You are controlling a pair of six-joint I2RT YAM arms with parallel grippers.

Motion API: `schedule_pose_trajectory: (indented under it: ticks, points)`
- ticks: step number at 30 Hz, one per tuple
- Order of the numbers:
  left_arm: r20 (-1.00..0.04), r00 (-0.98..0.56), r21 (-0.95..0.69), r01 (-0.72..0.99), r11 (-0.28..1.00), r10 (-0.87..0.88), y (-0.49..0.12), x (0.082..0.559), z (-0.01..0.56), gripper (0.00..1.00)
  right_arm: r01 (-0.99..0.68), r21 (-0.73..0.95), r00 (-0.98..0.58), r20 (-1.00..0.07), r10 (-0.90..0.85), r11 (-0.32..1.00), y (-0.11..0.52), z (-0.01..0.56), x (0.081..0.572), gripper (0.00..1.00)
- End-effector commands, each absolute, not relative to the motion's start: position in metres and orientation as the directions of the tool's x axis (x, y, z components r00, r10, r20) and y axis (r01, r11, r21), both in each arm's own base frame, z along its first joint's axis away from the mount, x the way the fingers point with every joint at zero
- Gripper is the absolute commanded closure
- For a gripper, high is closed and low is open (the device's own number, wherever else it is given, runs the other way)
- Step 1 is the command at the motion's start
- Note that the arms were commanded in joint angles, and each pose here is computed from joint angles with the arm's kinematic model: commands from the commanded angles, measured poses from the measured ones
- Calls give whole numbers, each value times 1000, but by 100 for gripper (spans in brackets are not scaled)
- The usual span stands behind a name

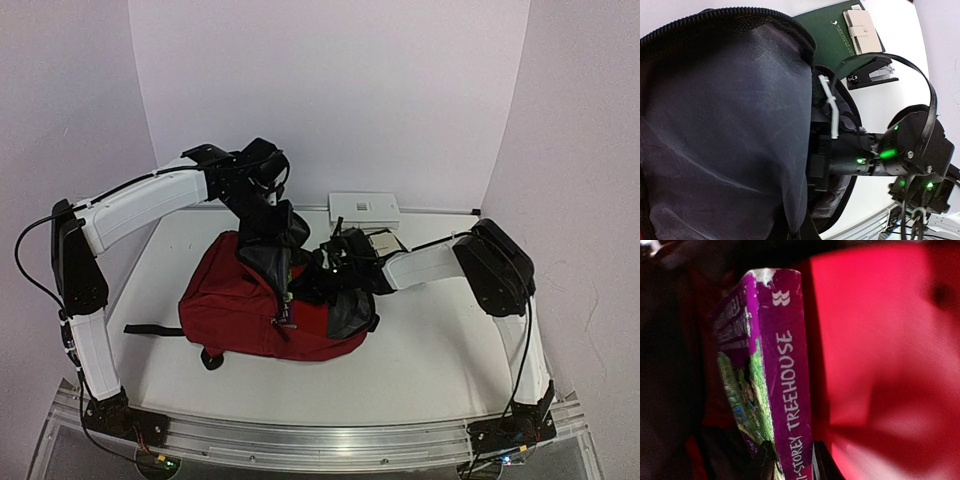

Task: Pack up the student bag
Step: Place the book in the student bag.

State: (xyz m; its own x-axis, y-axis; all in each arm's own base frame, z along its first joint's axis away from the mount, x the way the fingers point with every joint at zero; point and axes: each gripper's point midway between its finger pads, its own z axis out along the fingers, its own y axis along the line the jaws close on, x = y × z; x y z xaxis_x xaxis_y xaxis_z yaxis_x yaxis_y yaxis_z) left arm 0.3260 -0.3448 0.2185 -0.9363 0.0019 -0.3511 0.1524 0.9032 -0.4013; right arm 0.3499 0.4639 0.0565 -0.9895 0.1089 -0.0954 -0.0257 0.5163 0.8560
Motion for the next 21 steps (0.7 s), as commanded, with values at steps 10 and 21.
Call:
schedule_pose_trajectory:
  ticks: [10,21]
  points:
    - [-401,-913,-528,159,835,-80,-353,324,255,100,15,971,-988,-22,151,240,548,94,341,86]
    - [-356,-927,-483,71,873,-122,-323,315,227,93,-183,923,-962,-238,130,338,470,152,351,37]
